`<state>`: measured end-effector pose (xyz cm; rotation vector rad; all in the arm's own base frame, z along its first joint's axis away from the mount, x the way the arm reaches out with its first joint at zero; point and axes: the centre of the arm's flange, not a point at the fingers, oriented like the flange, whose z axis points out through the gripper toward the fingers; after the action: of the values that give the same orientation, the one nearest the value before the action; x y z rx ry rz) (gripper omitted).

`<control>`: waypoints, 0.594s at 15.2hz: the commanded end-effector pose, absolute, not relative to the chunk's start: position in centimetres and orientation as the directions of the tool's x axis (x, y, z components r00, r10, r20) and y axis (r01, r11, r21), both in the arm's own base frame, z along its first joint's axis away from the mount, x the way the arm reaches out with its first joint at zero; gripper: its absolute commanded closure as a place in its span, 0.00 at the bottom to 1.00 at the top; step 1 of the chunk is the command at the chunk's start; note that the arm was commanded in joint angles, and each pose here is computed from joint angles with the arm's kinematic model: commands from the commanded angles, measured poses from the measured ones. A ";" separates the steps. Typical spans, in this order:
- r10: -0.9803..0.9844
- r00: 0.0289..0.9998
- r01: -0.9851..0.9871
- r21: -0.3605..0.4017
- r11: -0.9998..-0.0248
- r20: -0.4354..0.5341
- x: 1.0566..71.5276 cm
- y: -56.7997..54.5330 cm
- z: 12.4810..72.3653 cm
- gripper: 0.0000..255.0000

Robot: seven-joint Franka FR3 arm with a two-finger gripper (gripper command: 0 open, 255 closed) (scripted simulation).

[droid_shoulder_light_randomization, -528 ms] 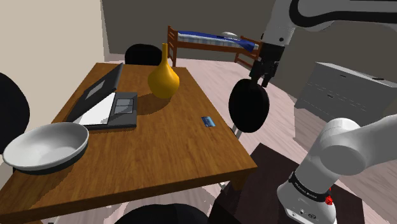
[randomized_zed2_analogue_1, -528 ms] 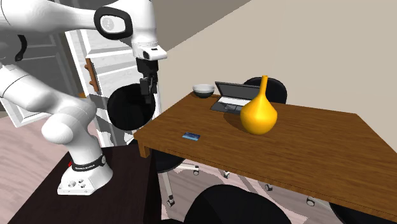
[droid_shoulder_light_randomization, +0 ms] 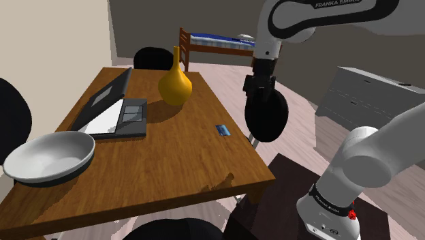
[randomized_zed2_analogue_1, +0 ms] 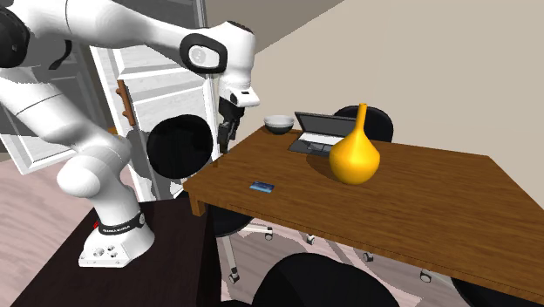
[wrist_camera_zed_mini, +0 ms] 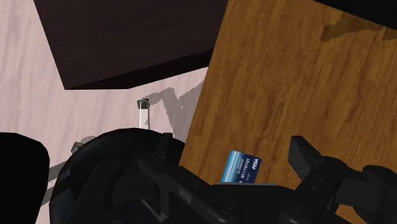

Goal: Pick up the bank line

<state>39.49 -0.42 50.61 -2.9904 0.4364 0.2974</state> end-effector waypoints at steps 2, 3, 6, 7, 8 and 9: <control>-0.320 0.899 -0.354 -0.066 -0.933 -0.297 43.3 0.1 47.3 0.00; -0.335 0.884 -0.374 -0.062 -0.925 -0.326 44.4 0.2 46.1 0.00; -0.376 0.831 -0.431 -0.047 -0.901 -0.410 47.7 0.6 42.4 0.00; -0.389 0.811 -0.449 -0.040 -0.893 -0.437 48.7 0.7 41.1 0.00; -0.401 0.790 -0.467 -0.033 -0.884 -0.463 49.7 0.7 39.8 0.00; -0.412 0.769 -0.485 -0.025 -0.874 -0.489 50.6 0.8 38.5 0.00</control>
<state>49.87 0.86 40.16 -2.8347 0.6882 0.6800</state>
